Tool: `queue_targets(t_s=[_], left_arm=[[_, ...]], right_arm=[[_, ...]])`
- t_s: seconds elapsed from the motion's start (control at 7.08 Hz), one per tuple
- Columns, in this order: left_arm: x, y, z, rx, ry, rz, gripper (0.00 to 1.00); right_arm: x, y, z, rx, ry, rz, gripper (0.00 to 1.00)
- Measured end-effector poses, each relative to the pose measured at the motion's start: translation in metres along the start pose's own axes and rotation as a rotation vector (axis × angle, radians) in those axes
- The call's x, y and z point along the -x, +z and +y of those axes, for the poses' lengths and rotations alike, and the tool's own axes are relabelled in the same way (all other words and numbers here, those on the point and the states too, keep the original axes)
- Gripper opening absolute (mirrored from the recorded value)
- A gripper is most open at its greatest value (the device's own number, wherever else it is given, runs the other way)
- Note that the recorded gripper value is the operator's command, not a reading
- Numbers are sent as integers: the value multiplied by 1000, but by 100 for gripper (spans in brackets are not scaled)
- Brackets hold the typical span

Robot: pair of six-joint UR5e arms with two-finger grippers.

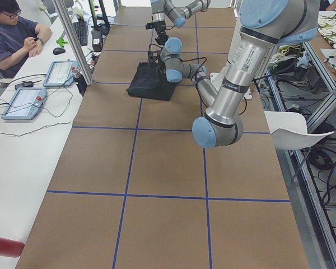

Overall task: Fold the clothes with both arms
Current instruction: 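Lift the near edge with both grippers and fold it toward the far edge, then lay the folded edge on the far edge and open both grippers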

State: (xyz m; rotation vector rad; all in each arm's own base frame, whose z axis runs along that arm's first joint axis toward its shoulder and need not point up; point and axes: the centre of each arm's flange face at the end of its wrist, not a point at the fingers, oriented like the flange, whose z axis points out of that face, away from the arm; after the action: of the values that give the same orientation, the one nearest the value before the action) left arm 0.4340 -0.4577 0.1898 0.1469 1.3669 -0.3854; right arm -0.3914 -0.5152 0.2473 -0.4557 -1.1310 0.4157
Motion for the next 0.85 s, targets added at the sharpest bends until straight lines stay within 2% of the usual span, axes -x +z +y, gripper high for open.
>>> queue_targets(t_s=[0.28, 0.57, 0.85], left_arm=[[-5, 28, -42, -49, -29, -43, 0], [7, 49, -65, -73, -49, -79, 0], [24, 75, -81, -82, -56, -84, 0]], right_arm=[[20, 15, -42, -31, 3, 29, 0], [19, 32, -78, -76, 22, 70, 0], [11, 42, -99, -106, 40, 97, 0]])
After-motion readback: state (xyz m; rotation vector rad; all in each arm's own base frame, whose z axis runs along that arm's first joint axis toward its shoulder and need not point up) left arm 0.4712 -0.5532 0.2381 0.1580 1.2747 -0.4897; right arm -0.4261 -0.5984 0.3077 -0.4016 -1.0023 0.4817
